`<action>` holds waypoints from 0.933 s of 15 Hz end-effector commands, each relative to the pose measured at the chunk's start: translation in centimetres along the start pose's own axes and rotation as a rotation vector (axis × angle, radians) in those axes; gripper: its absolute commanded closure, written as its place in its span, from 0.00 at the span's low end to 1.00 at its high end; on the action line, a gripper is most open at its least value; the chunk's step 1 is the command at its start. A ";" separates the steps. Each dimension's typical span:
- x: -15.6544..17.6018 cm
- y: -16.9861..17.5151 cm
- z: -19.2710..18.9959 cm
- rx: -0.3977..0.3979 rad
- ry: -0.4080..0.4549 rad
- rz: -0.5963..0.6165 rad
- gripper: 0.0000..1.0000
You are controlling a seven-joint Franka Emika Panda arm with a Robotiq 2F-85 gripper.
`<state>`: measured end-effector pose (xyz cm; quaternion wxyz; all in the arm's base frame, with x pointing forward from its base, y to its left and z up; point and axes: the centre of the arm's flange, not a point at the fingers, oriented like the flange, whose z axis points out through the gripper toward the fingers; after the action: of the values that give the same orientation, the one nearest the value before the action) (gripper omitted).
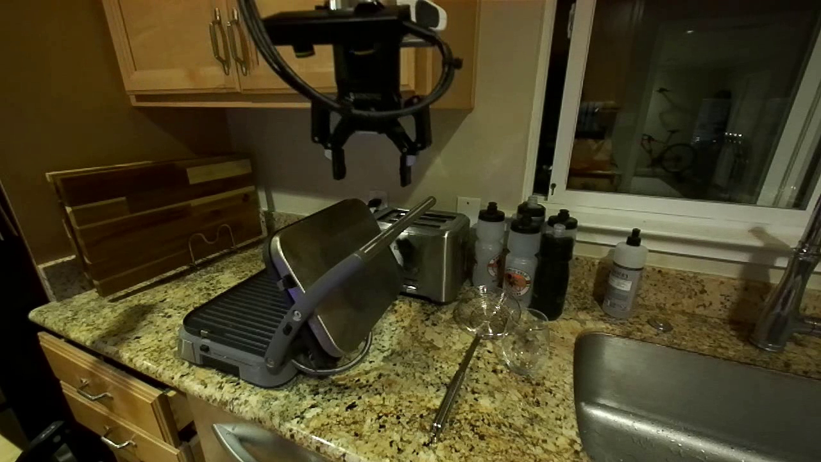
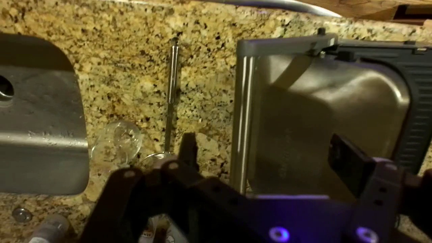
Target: Close the sandwich maker
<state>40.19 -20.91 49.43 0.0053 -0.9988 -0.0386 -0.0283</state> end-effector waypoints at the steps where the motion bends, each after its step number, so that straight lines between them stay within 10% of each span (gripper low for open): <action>1: 3.8 2.6 1.5 0.017 0.073 0.036 0.00; 14: 5.0 2.3 3.1 0.083 0.116 0.119 0.00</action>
<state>45.50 -22.80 46.62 0.0504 -0.9950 0.0199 -0.0843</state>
